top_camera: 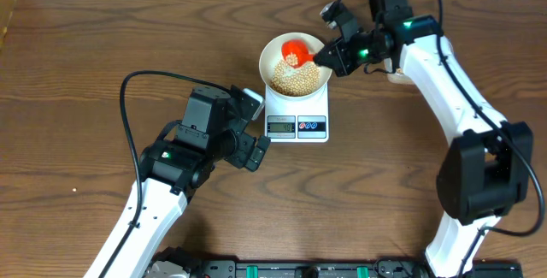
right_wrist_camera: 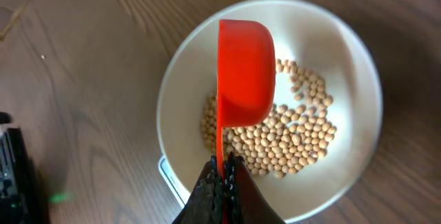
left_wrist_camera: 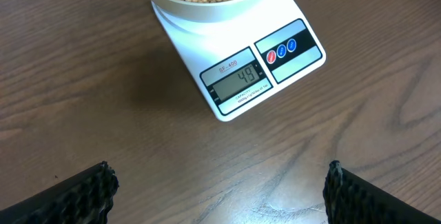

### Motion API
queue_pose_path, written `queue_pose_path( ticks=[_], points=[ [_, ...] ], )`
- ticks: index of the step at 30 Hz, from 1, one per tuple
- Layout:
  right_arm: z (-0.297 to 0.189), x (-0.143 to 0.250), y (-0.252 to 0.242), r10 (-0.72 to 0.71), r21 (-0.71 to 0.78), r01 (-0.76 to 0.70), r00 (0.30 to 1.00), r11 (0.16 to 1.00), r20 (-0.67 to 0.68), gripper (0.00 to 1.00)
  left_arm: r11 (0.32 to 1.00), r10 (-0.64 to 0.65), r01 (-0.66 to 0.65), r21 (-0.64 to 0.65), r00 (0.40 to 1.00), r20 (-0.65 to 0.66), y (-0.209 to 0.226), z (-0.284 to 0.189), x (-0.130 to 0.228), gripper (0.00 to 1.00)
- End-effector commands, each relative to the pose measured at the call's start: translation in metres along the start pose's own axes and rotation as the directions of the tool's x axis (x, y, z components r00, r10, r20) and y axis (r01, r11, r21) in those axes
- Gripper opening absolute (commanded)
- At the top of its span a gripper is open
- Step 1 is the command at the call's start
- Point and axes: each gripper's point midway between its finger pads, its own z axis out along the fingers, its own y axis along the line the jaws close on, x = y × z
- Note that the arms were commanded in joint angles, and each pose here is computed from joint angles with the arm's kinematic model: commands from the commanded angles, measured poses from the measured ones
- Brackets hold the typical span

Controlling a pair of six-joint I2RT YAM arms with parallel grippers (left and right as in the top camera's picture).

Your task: Scoop item into bowl and weigh 50g on scale

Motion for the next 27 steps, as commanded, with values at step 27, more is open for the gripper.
queue_pose_path(
  ticks=[27],
  points=[
    [-0.028,-0.018,0.007,-0.031,0.067,0.028,0.998,0.997,0.049,0.01,1.000,-0.005,0.005,-0.012,1.000,-0.011,0.002,0.002,0.003,0.98]
  ],
)
